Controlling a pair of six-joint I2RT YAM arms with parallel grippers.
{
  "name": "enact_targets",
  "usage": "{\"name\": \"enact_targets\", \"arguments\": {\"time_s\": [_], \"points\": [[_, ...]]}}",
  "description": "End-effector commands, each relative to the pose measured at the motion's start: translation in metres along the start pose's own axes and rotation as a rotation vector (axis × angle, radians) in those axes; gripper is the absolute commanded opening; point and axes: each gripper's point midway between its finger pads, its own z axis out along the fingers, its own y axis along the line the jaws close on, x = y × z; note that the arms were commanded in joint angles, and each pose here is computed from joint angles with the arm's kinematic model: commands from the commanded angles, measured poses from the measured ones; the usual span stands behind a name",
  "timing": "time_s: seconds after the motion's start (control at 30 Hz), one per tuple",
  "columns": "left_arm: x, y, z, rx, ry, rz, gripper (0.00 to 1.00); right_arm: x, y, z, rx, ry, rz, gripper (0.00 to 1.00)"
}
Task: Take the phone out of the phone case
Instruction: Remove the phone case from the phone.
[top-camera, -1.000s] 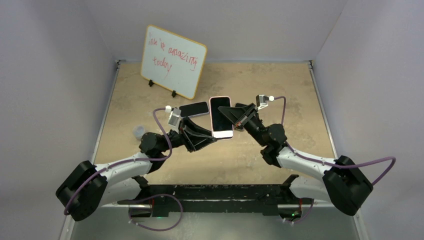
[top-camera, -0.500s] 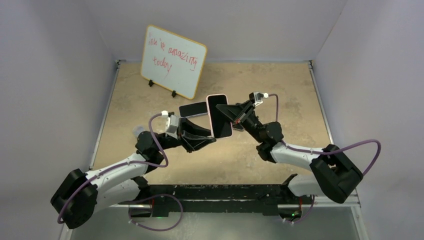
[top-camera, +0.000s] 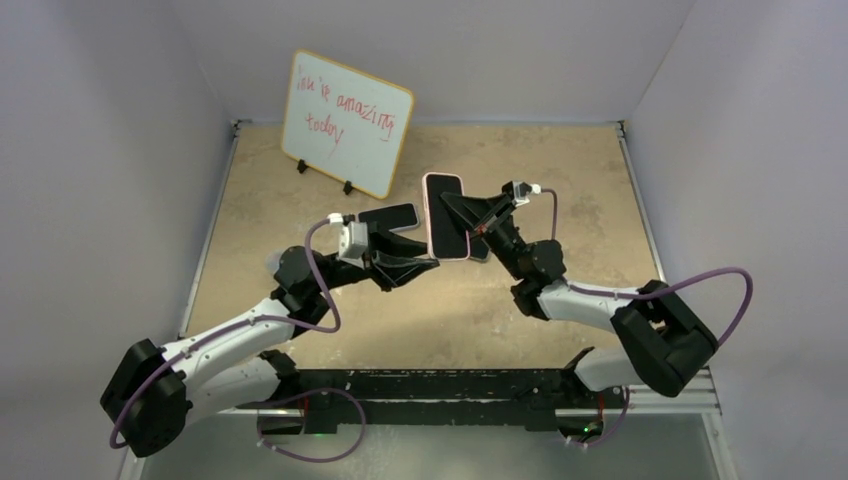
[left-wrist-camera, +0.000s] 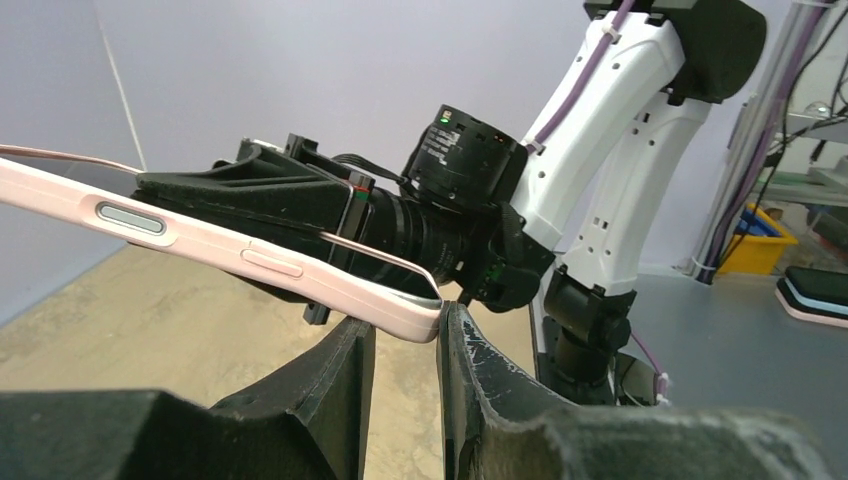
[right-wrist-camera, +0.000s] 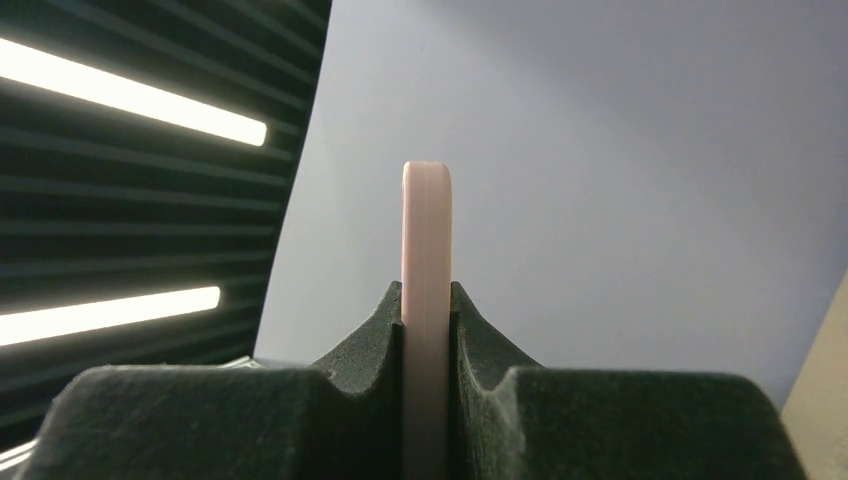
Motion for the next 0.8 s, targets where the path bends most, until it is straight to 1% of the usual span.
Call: {"name": "enact_targets", "arguments": {"time_s": [0.0, 0.17, 0.27, 0.33, 0.47, 0.53, 0.63, 0.7, 0.77], "points": [[0.010, 0.093, -0.007, -0.433, 0.055, 0.074, 0.00, 0.088, 0.034, -0.010, -0.108, 0.346, 0.040, 0.00], [0.029, 0.107, -0.015, -0.525, 0.112, 0.012, 0.00, 0.093, 0.046, -0.008, -0.144, 0.369, 0.012, 0.00], [0.040, 0.101, -0.016, -0.504, 0.135, -0.031, 0.00, 0.096, 0.041, -0.008, -0.123, 0.396, -0.019, 0.00], [0.046, 0.091, -0.016, -0.459, 0.142, -0.066, 0.09, 0.088, 0.032, -0.005, -0.085, 0.370, -0.063, 0.00], [0.051, 0.067, -0.020, -0.373, 0.146, -0.131, 0.37, 0.068, 0.019, -0.003, -0.046, 0.339, -0.154, 0.00], [0.050, 0.059, -0.023, -0.355, 0.143, -0.159, 0.46, 0.059, 0.017, -0.004, -0.042, 0.332, -0.183, 0.00], [0.046, 0.052, -0.029, -0.353, 0.120, -0.194, 0.55, 0.049, 0.018, -0.003, -0.043, 0.337, -0.223, 0.00], [0.040, 0.048, -0.033, -0.354, 0.095, -0.221, 0.59, 0.048, 0.017, -0.003, -0.042, 0.349, -0.235, 0.00], [0.033, 0.049, -0.038, -0.363, 0.074, -0.244, 0.61, 0.046, 0.017, -0.004, -0.042, 0.363, -0.244, 0.00]]}}
